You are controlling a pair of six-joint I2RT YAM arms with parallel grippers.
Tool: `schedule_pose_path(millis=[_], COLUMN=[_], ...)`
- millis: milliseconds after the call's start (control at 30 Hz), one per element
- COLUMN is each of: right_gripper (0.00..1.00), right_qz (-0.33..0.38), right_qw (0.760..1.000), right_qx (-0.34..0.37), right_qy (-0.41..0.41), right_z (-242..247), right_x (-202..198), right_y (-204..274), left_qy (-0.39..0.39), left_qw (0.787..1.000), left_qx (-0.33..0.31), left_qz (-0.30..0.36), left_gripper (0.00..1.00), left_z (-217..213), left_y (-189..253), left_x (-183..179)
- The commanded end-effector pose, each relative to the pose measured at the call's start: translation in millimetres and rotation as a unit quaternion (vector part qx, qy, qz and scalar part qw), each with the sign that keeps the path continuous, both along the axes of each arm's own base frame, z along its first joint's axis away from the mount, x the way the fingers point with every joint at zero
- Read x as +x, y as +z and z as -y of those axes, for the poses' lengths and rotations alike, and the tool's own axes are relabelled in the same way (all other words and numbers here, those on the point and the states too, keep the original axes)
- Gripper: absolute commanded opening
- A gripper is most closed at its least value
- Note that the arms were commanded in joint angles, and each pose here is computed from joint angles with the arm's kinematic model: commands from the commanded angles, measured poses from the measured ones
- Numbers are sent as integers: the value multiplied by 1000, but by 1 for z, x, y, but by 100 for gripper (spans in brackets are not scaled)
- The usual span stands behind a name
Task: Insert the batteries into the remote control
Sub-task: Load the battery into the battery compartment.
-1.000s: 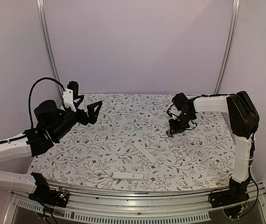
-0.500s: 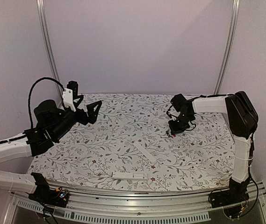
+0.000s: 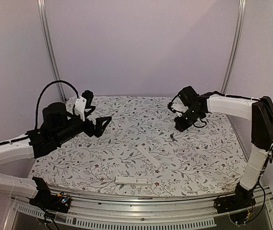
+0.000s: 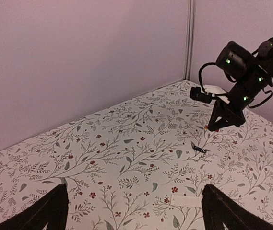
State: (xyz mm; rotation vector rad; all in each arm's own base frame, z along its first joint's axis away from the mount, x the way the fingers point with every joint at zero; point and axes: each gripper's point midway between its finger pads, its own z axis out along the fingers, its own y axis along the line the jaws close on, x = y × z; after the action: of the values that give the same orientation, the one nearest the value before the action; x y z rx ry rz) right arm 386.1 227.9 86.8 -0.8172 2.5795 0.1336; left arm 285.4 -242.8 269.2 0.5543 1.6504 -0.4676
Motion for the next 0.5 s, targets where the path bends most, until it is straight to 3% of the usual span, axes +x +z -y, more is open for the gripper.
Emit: schedule_pose_path(millis=[0, 233, 333, 467], right_gripper=[0, 0, 0, 0], right_qz=[10, 3, -7, -22], right_qw=[986, 928, 905, 896], right_qx=[69, 158, 196, 203], right_qy=[149, 336, 378, 393], right_z=[-57, -142, -169, -181], right_x=[-50, -150, -180, -195], right_y=[29, 45, 43, 28], left_qy=[-90, -151, -207, -278], left_qw=[993, 982, 968, 940], left_qx=[75, 105, 140, 198], left_qz=[-25, -44, -31, -9], left_gripper=[96, 94, 93, 97], left_z=[27, 42, 50, 59], left_y=[-29, -66, -89, -122], left_x=[-31, -65, -91, -126])
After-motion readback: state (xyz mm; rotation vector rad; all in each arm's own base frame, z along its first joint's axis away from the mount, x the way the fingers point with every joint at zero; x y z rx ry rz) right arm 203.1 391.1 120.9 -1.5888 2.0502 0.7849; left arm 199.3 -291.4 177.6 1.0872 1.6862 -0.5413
